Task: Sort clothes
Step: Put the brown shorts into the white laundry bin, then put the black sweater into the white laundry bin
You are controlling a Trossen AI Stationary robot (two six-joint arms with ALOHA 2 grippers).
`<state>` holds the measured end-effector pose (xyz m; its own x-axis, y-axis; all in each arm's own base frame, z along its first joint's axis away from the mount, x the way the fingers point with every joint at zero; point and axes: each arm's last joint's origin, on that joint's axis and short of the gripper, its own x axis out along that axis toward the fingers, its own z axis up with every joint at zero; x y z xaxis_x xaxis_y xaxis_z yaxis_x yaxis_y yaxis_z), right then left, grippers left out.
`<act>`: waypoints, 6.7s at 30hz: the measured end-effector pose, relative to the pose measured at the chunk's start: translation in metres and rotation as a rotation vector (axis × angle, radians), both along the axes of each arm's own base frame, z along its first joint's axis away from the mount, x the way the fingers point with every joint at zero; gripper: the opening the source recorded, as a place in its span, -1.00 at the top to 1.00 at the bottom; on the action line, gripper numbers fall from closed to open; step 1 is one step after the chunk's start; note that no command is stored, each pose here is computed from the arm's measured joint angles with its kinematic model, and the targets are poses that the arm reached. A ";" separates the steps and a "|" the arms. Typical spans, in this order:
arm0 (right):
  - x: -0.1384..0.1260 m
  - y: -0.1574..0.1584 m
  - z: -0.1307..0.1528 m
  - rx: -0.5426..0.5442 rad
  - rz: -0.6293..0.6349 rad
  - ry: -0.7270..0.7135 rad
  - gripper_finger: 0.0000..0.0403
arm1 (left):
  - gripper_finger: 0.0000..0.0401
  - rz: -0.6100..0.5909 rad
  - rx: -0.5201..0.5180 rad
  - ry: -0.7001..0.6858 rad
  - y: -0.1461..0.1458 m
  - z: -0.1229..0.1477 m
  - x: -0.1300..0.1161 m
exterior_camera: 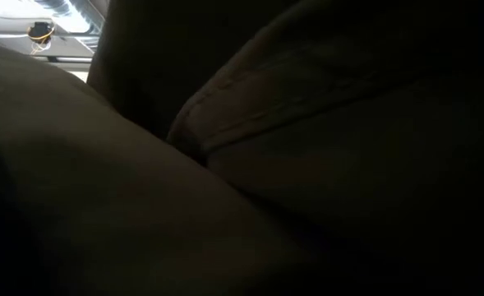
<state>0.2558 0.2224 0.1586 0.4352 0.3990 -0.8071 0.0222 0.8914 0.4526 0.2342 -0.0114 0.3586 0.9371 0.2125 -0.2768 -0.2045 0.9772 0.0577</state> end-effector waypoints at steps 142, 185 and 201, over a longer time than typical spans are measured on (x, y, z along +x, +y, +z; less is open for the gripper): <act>0.157 -0.075 0.092 -0.562 0.117 -0.587 -0.15 | 0.26 0.014 -0.047 0.048 -0.001 -0.005 -0.002; 0.199 0.052 0.014 -0.085 -0.189 -0.563 -0.21 | 0.26 0.046 -0.176 0.146 -0.007 -0.017 -0.007; 0.206 0.017 -0.047 -0.431 -0.268 -0.364 -0.14 | 0.26 0.042 -0.168 0.145 -0.007 -0.017 -0.007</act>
<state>0.4615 0.2397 0.1121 0.7526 -0.0910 -0.6522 0.1826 0.9804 0.0739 0.2275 -0.0181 0.3418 0.8762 0.1900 -0.4430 -0.2466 0.9664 -0.0731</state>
